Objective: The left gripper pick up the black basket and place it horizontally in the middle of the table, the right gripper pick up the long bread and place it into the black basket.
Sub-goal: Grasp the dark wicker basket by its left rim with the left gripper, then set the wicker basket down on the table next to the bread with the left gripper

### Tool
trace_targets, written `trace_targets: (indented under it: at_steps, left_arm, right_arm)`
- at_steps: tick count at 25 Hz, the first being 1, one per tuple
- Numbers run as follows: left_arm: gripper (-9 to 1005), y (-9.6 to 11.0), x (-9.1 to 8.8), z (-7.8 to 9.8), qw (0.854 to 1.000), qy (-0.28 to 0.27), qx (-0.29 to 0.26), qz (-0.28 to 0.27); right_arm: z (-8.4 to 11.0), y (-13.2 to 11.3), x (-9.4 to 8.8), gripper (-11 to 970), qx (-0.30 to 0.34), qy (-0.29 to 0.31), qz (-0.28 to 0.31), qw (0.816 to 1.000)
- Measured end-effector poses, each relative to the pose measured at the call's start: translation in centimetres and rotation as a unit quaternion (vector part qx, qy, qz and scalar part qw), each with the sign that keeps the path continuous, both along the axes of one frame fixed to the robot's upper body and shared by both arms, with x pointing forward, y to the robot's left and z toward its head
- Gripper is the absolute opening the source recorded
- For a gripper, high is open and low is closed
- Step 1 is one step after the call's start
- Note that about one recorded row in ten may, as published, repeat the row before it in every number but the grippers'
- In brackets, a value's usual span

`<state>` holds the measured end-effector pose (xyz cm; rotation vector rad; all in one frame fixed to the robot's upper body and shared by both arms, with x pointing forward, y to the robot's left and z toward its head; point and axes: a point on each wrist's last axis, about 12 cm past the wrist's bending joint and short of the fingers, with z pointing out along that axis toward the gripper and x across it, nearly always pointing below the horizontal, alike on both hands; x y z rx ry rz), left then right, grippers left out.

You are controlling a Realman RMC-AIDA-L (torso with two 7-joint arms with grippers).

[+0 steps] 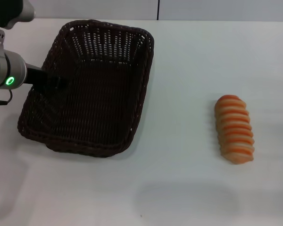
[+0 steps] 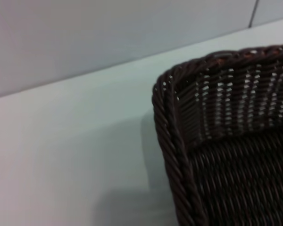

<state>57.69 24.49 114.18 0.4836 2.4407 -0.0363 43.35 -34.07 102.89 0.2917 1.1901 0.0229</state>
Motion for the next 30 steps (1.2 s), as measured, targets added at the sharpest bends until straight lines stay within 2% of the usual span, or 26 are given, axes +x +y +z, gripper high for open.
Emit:
trace_targets:
  at_steps: [7,12,17,19,24,30]
  left_arm:
    - [493,-0.2,0.0,0.3,1.0,-0.002,0.009,-0.014]
    - [393,-0.6,-0.1,1.1,0.999,-0.017,0.02,-0.041]
    - [269,-0.9,0.3,2.2,0.994,-0.026,0.045,-0.094]
    - [254,-1.0,0.6,2.8,0.99,-0.029,0.047,-0.126]
    - [231,-1.2,1.1,4.8,0.97,-0.03,-0.006,-0.242]
    - [221,-1.6,1.9,6.1,0.934,-0.013,-0.045,-0.354]
  right_arm:
    - [0.1,0.0,0.1,797,-0.001,-0.001,0.002,1.0]
    - [0.1,0.0,0.2,796,-0.001,-0.002,0.003,1.0]
    - [0.2,0.0,0.3,796,-0.003,-0.004,0.004,1.0]
    - [0.2,0.0,0.3,796,-0.004,-0.006,0.004,1.0]
    - [0.3,-0.1,0.0,796,-0.006,-0.01,0.002,1.0]
    - [0.2,-0.2,-0.5,796,-0.007,-0.01,0.0,1.0]
